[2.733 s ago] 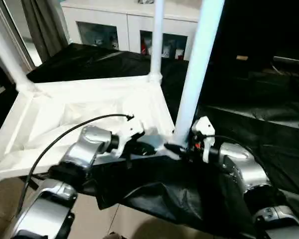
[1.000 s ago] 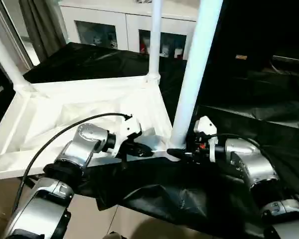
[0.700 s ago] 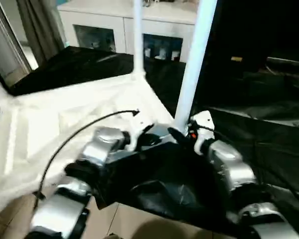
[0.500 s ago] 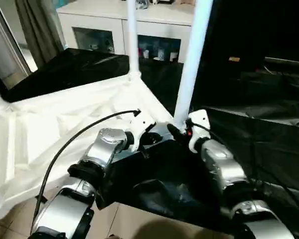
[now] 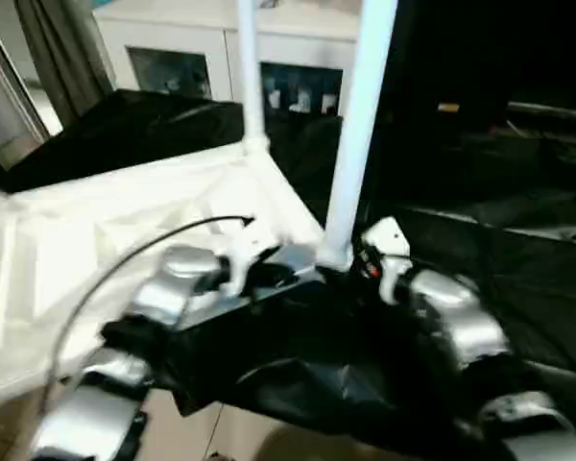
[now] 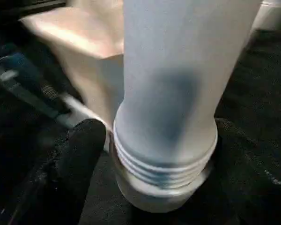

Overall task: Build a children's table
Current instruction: Rotate leg to tighten

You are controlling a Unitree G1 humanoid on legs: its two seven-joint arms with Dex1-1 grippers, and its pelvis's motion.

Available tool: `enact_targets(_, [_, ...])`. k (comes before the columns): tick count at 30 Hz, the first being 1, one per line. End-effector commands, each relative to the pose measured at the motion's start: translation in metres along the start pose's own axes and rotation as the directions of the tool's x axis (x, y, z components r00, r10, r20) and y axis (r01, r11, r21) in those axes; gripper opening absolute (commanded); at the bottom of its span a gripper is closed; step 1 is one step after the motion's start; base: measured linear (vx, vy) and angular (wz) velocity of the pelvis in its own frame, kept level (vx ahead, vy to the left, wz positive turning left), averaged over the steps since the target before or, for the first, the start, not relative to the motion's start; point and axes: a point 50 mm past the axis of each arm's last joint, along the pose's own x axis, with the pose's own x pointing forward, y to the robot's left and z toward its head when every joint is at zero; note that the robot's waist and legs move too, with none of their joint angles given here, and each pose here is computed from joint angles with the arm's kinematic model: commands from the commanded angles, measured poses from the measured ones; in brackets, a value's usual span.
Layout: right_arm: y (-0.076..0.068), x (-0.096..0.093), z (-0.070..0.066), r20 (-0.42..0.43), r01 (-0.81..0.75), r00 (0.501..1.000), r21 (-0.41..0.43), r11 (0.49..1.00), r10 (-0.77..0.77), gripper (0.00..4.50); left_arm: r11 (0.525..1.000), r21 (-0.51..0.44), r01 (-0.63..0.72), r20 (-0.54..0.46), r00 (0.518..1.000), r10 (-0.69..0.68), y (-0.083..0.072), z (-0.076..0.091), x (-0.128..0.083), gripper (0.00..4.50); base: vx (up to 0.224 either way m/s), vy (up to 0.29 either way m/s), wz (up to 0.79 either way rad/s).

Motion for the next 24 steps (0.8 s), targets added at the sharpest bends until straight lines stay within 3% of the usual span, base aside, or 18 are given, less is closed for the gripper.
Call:
enact_targets(1, [0.010,0.002,0.005,0.015,-0.145,0.989,-0.030,0.989,0.145,3.80,0.995,0.036,0.094,-0.001,0.996,-0.094,-0.007,0.007,0.004,0.00,0.000,0.000,0.00])
enact_targets(5, [0.009,-0.005,0.003,-0.007,-0.189,0.982,-0.032,0.981,0.189,3.80,0.990,0.028,0.137,-0.006,0.991,-0.137,-0.012,0.004,0.001,0.00,0.000,0.000,0.00])
enact_targets(18, [0.013,-0.004,0.004,0.013,-0.262,0.965,0.012,0.965,0.262,2.78,0.990,-0.003,0.142,-0.002,0.990,-0.142,-0.015,-0.001,-0.004,0.00,0.000,0.000,0.00])
enact_targets(22, [0.014,0.003,-0.006,0.021,-0.146,0.989,0.087,0.986,0.144,2.73,0.999,-0.017,0.027,0.016,1.000,-0.027,-0.010,0.000,0.001,0.00,0.000,0.000,0.00])
enact_targets(24, [0.012,0.012,-0.015,-0.014,0.016,1.000,0.120,0.993,-0.015,2.72,0.995,-0.035,-0.093,0.003,0.996,0.093,-0.002,0.001,0.008,0.00,0.000,0.000,0.00])
